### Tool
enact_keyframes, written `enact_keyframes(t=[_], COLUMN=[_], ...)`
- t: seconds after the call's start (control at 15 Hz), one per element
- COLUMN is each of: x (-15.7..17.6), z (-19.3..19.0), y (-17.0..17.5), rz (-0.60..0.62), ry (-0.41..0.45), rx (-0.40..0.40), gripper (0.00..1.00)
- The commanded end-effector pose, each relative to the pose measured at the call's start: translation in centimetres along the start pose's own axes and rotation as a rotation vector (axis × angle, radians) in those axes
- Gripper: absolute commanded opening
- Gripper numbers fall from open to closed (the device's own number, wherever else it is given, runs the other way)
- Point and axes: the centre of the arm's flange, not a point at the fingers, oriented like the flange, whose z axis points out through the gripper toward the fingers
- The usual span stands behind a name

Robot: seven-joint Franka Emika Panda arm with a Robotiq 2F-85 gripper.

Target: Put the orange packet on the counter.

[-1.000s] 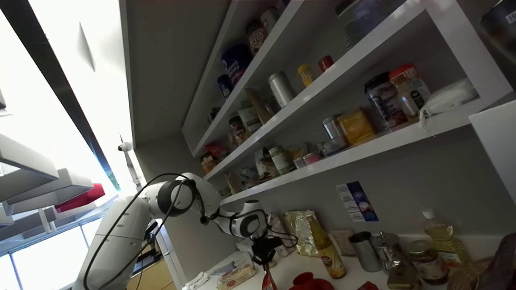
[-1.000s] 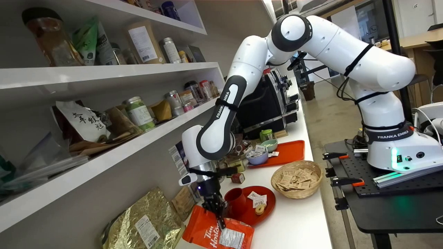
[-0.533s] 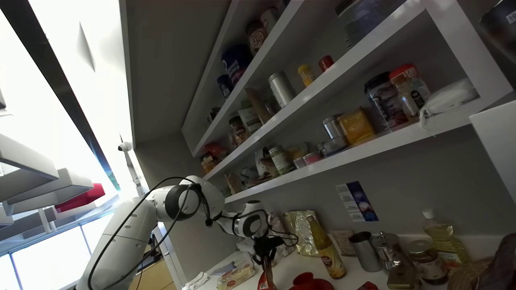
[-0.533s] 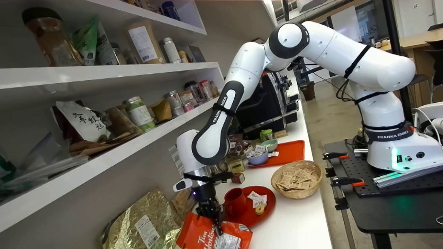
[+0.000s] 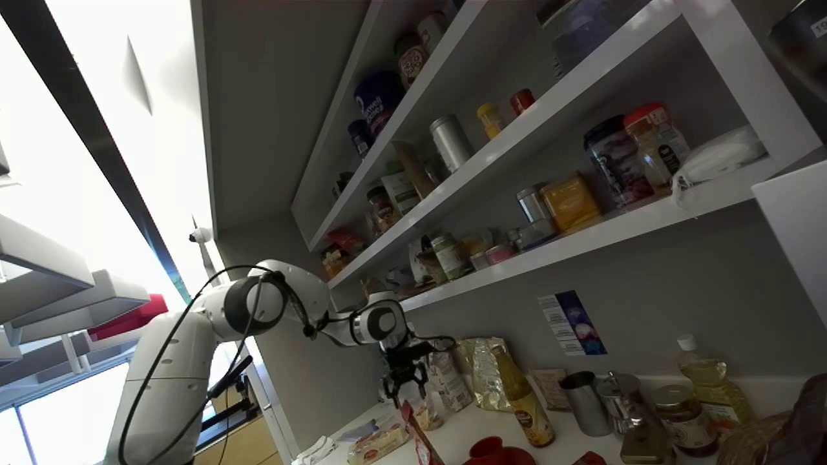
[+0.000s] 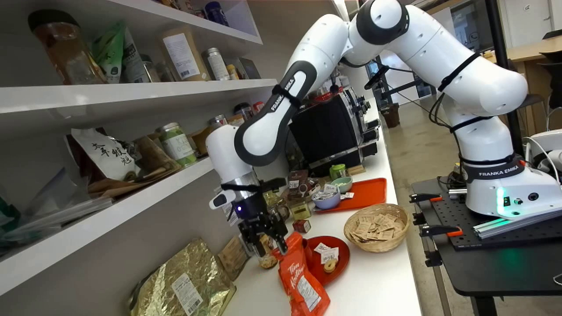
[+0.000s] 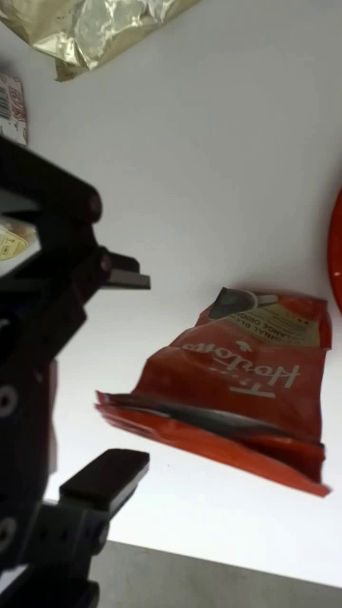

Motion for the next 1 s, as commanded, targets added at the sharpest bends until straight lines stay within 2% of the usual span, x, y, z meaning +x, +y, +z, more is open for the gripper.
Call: enact_keyframes(t=[0.0, 0.47, 0.73, 0.93], x=[-2.1, -8.1, -13.1, -18.3], z=[-7.0, -17.0, -20.9, -22.4], y=[-4.3, -7.9, -7.8, -6.7], rz=[-0.003, 0.051, 0.187, 0.364], ry=[-0.126, -0.312, -0.383, -0.436], rx=[-0.039, -0.079, -0.074, -0.037], gripper=[1.00, 1.00, 1.00, 1.00])
